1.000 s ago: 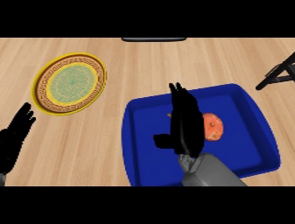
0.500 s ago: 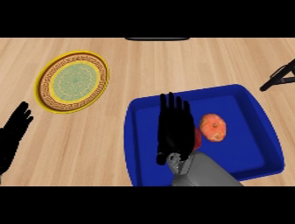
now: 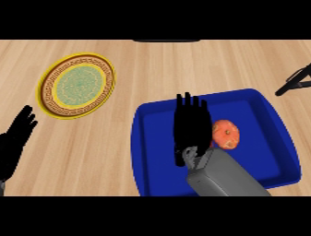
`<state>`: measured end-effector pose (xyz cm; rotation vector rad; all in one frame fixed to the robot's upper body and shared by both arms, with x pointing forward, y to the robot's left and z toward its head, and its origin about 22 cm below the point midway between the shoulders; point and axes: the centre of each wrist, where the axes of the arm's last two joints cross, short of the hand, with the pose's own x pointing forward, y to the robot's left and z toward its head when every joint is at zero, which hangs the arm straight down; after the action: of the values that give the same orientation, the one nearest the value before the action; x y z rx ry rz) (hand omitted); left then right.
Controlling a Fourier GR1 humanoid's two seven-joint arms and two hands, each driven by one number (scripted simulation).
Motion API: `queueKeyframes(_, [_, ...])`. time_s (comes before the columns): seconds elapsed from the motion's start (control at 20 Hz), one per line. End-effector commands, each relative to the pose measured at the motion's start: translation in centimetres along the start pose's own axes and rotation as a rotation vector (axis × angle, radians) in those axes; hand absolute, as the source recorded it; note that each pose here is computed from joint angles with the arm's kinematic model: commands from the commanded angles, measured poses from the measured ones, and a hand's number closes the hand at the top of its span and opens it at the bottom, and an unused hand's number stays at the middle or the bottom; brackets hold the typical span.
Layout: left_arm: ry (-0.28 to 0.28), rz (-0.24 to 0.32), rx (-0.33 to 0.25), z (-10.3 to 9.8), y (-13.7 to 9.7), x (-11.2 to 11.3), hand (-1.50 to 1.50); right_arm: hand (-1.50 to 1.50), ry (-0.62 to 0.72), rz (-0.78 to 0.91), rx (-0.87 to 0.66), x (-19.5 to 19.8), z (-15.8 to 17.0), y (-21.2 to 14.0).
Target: Pick the pear from the tray and place it in the tiered shelf
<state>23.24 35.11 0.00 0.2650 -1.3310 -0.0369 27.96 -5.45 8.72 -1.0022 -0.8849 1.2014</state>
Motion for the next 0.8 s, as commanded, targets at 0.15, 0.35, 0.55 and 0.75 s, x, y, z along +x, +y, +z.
queueKeyframes(0.15, [0.009, 0.017, -0.007, 0.3, 1.1, -0.1, 0.0, -1.5, 0.183, 0.122, 0.063, -1.6, -1.0, -0.1])
queueKeyframes(0.35, [-0.004, -0.003, -0.018, -0.4, 0.6, -0.8, 0.0, -1.5, 0.171, 0.124, 0.067, -0.2, -0.2, 0.1])
queueKeyframes(0.55, [-0.007, -0.013, -0.001, -0.8, 0.5, -0.3, 0.0, -1.5, 0.17, 0.119, 0.053, -1.7, -1.4, 2.7])
queueKeyframes(0.75, [0.013, 0.003, -0.013, 0.3, -1.6, -1.5, 0.0, -1.5, 0.17, 0.124, 0.067, -3.7, -2.7, 1.4])
